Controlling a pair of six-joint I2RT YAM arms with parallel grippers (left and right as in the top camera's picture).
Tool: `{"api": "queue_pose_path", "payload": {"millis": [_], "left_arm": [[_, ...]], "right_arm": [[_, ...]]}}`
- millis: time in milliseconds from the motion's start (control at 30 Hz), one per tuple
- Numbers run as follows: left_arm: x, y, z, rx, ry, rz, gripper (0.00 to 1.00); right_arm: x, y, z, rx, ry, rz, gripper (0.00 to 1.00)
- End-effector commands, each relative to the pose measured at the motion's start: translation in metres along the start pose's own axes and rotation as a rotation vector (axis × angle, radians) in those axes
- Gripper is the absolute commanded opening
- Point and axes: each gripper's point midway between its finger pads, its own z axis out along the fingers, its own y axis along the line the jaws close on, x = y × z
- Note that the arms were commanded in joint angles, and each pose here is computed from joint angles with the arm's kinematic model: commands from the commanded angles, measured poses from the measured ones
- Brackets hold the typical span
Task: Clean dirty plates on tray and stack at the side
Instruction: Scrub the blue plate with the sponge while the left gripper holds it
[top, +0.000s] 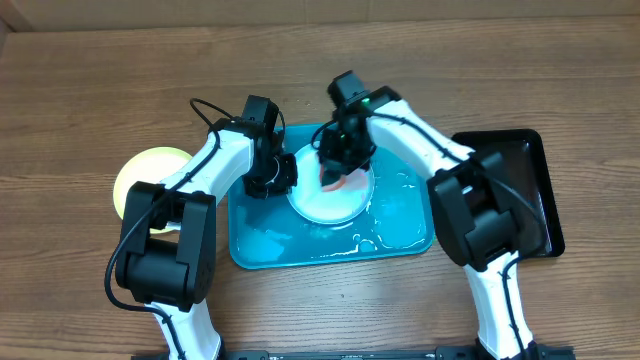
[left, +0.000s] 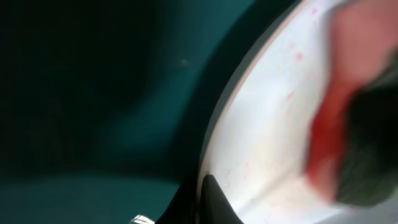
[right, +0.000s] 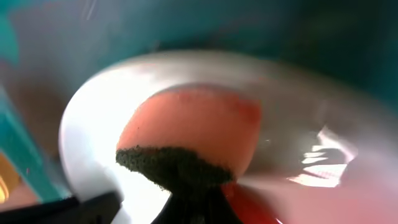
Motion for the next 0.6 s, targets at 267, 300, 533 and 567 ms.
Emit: {"api": "queue_pose_path", "payload": {"millis": [267, 300, 533, 567], "left_arm": [[0.002, -0.006, 0.005, 0.064, 0.028, 0.013, 0.04], [0.002, -0.005, 0.005, 0.064, 0.027, 0.010, 0.04], [-0.001, 0.001, 0.004, 0.054, 0.020, 0.005, 0.04], [-0.001, 0.001, 0.004, 0.053, 0.019, 0.006, 0.04]], "right_arm": [[0.034, -0.050, 0.002, 0.197, 0.159, 0.002, 0.04], [0.031, -0.060, -0.004, 0.230, 0.153, 0.020, 0.04], [-0.007, -0.100, -0.037, 0.361, 0.040, 0.055, 0.04], [-0.011, -0.095, -0.035, 0.334, 0.027, 0.050, 0.04]]}}
